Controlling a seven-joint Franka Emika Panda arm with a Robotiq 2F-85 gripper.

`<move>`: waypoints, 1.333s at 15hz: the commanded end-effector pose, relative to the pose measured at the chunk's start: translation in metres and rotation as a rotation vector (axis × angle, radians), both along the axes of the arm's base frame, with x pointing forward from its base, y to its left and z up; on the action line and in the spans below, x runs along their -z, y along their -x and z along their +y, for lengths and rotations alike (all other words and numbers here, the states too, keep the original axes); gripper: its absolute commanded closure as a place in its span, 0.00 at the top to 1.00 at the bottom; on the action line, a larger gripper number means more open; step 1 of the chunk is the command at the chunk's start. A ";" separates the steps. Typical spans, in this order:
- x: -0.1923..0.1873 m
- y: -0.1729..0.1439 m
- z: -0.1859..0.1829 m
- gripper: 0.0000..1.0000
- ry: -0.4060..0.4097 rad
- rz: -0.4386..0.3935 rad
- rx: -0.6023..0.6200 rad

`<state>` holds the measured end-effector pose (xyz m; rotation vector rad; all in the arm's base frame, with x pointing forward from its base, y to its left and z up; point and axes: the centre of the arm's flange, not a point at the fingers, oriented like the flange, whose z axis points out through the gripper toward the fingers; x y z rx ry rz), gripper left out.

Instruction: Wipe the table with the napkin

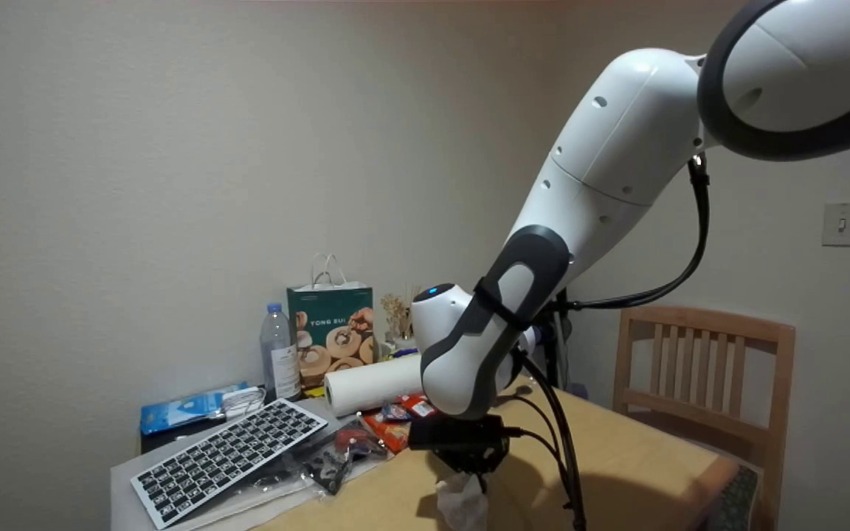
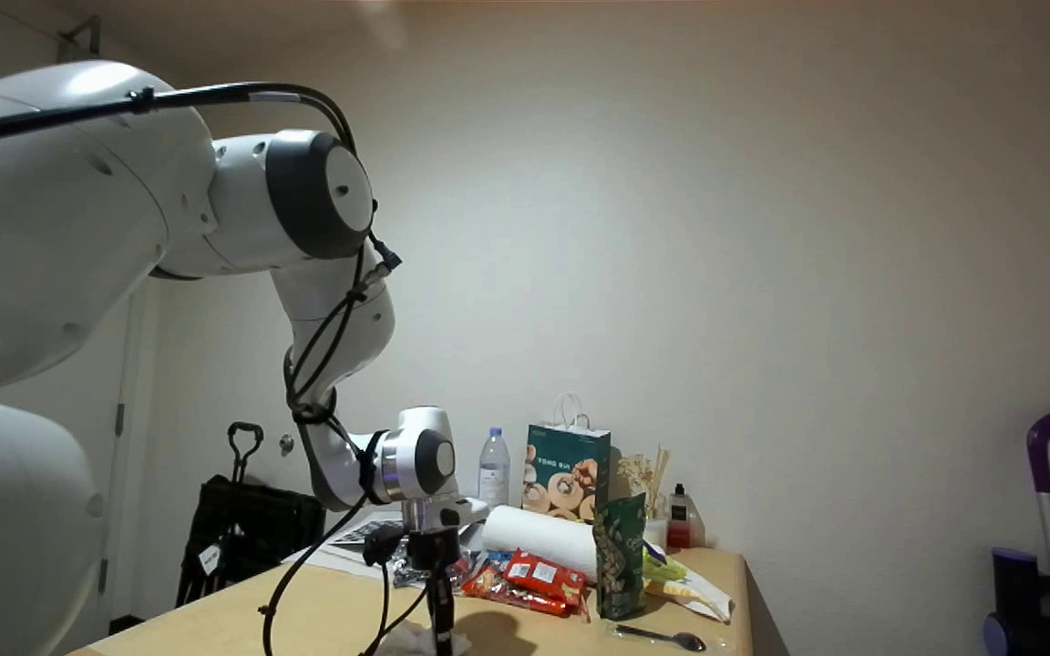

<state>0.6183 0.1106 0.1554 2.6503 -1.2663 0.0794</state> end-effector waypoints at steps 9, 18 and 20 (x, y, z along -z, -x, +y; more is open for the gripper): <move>0.014 0.011 0.015 0.32 0.023 0.092 -0.081; -0.008 -0.027 -0.003 0.90 0.058 -0.107 0.049; -0.001 -0.032 -0.002 0.78 0.056 -0.091 0.017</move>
